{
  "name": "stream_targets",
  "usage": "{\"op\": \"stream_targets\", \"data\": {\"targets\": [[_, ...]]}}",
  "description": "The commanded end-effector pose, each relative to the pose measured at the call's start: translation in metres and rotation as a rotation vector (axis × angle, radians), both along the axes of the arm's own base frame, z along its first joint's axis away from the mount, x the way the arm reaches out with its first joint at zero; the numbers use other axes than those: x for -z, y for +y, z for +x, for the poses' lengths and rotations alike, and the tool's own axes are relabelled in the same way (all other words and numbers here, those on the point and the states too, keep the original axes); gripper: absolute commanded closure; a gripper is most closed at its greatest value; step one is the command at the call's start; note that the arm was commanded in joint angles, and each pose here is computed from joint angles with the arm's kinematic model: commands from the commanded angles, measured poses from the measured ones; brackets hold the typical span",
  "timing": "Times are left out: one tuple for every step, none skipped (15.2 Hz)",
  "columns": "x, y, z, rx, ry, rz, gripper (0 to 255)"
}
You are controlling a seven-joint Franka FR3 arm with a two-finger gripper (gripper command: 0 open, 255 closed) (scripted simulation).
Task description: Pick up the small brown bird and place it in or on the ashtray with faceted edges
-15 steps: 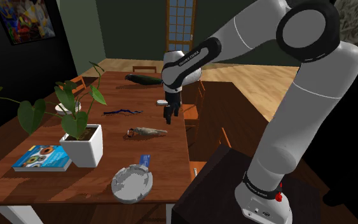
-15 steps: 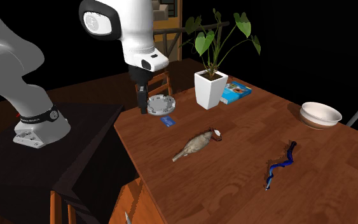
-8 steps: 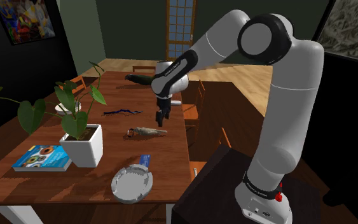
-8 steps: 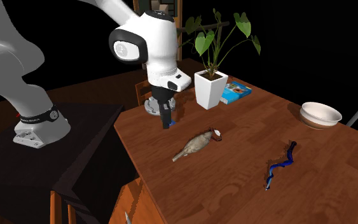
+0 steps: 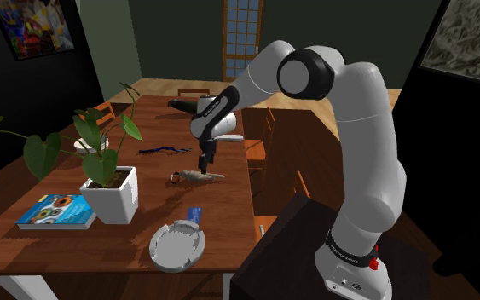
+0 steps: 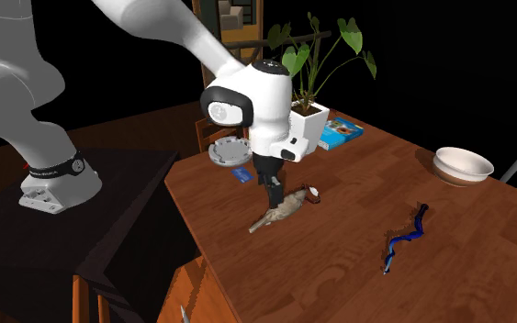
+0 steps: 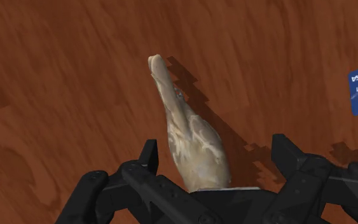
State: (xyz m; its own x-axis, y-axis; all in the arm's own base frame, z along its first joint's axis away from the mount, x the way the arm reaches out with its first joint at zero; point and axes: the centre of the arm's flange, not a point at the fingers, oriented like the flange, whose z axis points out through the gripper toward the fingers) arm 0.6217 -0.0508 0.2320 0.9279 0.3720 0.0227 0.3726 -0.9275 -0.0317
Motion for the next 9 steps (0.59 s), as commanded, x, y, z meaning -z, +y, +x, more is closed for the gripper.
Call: {"op": "stream_targets", "data": {"targets": [[0.014,0.001,0.021,-0.021,-0.011,0.0,0],[0.02,0.001,0.028,-0.029,-0.015,-0.001,0],[0.025,0.001,0.028,-0.029,-0.015,-0.001,0],[0.031,0.001,0.028,-0.029,-0.015,-0.001,0],[0.036,0.001,0.028,-0.029,-0.015,-0.001,0],[0.041,0.002,0.028,-0.029,-0.015,-0.001,0],[0.046,0.002,0.028,-0.029,-0.015,-0.001,0],[0.052,0.002,0.028,-0.029,-0.015,-0.001,0],[0.057,0.002,0.029,-0.029,-0.015,-0.001,0]]}}
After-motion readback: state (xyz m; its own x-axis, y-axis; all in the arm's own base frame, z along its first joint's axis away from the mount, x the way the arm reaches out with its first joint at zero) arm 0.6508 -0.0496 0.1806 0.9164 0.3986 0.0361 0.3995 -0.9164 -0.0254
